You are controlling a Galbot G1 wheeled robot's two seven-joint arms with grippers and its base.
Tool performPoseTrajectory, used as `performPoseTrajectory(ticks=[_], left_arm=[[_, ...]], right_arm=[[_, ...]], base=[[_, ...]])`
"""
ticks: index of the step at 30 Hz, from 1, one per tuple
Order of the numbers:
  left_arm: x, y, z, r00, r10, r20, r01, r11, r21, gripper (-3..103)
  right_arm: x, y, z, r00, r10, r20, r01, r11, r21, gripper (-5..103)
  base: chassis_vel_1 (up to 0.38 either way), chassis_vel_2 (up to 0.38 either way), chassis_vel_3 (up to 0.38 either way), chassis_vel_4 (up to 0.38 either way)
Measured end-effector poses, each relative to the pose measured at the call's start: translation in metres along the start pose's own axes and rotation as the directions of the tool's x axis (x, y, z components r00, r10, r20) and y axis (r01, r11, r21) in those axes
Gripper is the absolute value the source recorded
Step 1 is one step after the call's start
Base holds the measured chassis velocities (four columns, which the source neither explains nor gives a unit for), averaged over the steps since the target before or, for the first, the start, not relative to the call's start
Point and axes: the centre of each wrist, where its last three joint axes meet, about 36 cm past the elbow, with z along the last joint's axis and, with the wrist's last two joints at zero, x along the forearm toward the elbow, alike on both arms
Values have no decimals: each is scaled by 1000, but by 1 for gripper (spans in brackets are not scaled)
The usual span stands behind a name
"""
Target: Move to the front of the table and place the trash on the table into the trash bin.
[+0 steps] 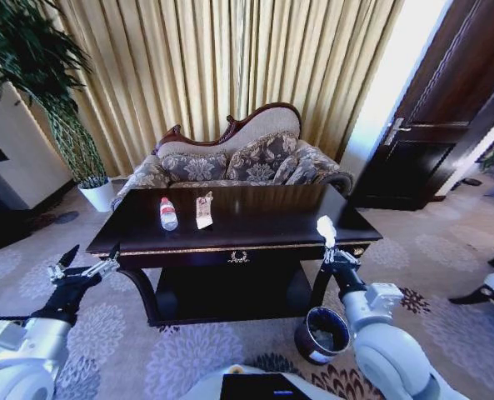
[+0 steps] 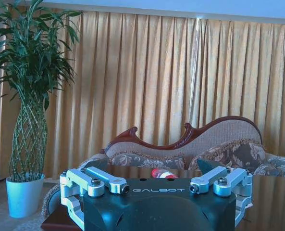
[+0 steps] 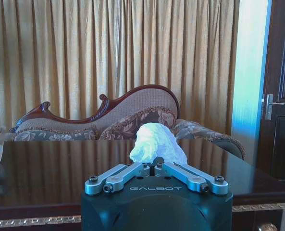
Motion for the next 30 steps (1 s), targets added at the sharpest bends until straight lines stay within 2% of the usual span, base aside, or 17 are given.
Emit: performPoseTrajectory(ticks=[8, 11, 13, 16, 18, 19, 22, 25, 27, 29, 30], left_arm=[[0, 1, -1, 1000, -7, 1, 7, 1000, -2, 100], [1, 1, 0, 1000, -12, 1, 12, 1000, 0, 100], [2, 0, 1, 1000, -18, -1, 18, 1000, 1, 100], [3, 0, 2, 1000, -22, 0, 22, 1000, -1, 100], [4, 0, 3, 1000, -26, 3, 26, 1000, -3, 100], [4, 0, 3, 1000, -26, 3, 26, 1000, -3, 100], [5, 0, 3, 1000, -30, 3, 30, 1000, -4, 100], [5, 0, 3, 999, -32, 4, 32, 999, -3, 100], [5, 0, 3, 999, -33, 4, 33, 999, -2, 100], [5, 0, 3, 999, -33, 4, 33, 999, -2, 100], [5, 0, 3, 999, -32, 4, 32, 999, -2, 100]], right_arm=[[-11, 1, 17, 1000, -2, -25, 1, 1000, -5, 0], [-25, -6, 38, 998, 18, -66, -18, 1000, 10, 0], [-43, -21, 71, 986, 63, -151, -60, 998, 24, 0], [-55, -34, 94, 975, 101, -197, -94, 995, 41, 0], [-73, -57, 133, 955, 162, -249, -146, 986, 80, 0], [-73, -57, 133, 955, 162, -249, -146, 986, 80, 0], [-85, -80, 175, 924, 220, -313, -190, 974, 125, 0], [-89, -96, 207, 912, 251, -324, -201, 963, 181, 0], [-93, -116, 247, 898, 275, -343, -198, 950, 244, 0], [-93, -119, 253, 892, 280, -354, -199, 948, 249, 0], [-92, -127, 270, 874, 293, -387, -201, 944, 261, 0]], base=[[110, -104, -109, 111], [94, -85, -93, 92], [0, 0, 0, 0], [0, 0, 0, 0], [0, 0, 0, 0], [0, 0, 0, 0], [0, 0, 0, 0], [0, 0, 0, 0], [0, 0, 0, 0], [0, 0, 0, 0], [0, 0, 0, 0]])
